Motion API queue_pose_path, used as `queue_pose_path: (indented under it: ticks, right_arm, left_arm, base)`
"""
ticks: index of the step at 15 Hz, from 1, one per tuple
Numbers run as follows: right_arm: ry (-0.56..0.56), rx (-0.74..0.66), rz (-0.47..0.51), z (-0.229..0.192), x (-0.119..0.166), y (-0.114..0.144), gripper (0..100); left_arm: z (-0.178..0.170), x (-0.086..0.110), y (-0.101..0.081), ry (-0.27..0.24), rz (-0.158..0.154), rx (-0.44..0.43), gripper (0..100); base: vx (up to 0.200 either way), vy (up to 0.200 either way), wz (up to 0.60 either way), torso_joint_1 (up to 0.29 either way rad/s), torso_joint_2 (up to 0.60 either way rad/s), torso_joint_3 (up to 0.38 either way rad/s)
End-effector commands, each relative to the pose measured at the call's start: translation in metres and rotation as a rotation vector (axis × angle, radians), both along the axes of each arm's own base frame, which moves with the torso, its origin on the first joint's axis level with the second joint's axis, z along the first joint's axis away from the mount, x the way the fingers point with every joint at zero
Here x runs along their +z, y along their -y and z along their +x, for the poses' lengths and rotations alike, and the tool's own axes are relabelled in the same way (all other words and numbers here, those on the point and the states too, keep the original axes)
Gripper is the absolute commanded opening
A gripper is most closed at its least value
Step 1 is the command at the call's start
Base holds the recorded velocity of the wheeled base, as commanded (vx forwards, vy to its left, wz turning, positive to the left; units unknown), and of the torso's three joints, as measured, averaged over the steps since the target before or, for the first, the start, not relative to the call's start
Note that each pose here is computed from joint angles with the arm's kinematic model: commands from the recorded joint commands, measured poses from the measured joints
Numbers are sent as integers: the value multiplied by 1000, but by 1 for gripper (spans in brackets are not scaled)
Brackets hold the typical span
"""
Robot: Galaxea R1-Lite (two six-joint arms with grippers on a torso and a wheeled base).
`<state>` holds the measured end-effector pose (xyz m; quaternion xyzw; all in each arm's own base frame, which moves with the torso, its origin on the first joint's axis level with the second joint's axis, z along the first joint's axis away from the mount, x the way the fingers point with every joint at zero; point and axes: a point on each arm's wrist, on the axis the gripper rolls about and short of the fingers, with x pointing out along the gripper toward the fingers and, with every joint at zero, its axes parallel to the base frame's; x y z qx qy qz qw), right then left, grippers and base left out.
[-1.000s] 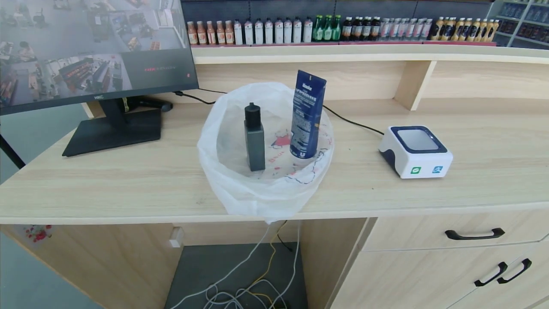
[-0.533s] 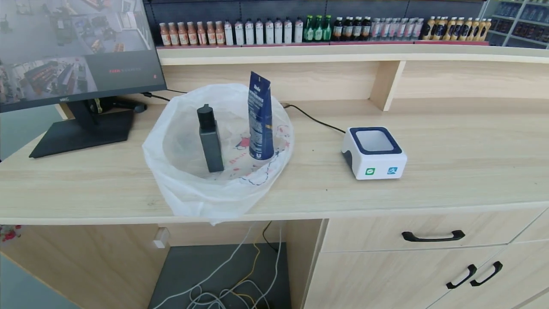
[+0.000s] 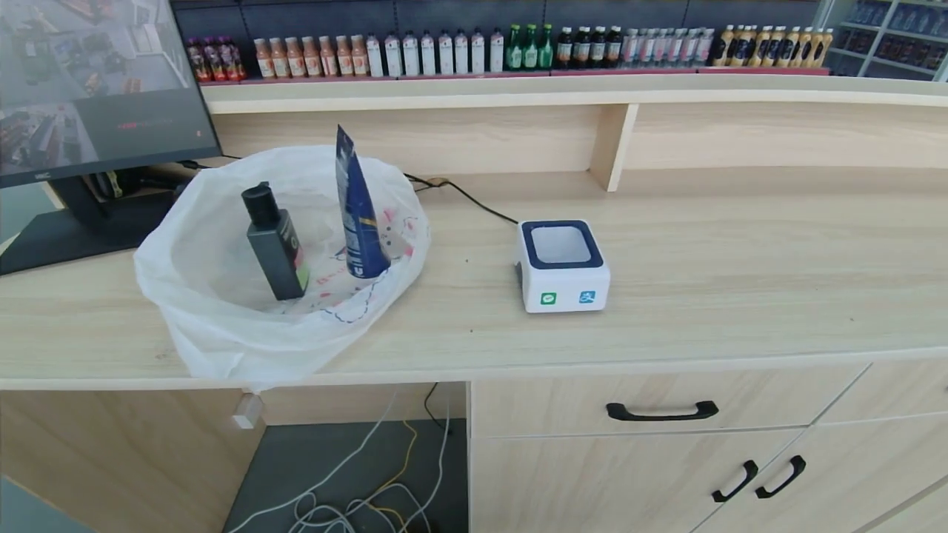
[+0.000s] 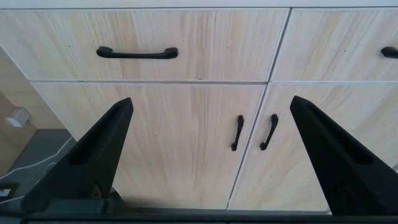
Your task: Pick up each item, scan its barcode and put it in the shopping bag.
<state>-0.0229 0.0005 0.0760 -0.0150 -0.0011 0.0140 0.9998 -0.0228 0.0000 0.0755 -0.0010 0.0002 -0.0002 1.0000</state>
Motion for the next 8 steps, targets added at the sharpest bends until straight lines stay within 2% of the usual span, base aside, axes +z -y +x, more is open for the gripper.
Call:
queue_pose_path:
  ticks: [1, 2, 8]
  right_arm:
    - [-2, 1, -1, 0, 0, 0, 100]
    - [-2, 1, 1, 0, 0, 0, 100]
    - [-2, 1, -1, 0, 0, 0, 100]
  left_arm:
    - [0, 0, 0, 0, -1, 0, 100]
    - [0, 0, 0, 0, 0, 0, 100]
    - [0, 0, 0, 0, 0, 0, 100]
  base:
    - [0, -200, 0, -2, 2, 2]
    - [0, -200, 0, 2, -2, 2]
    - [0, 0, 0, 0, 0, 0]
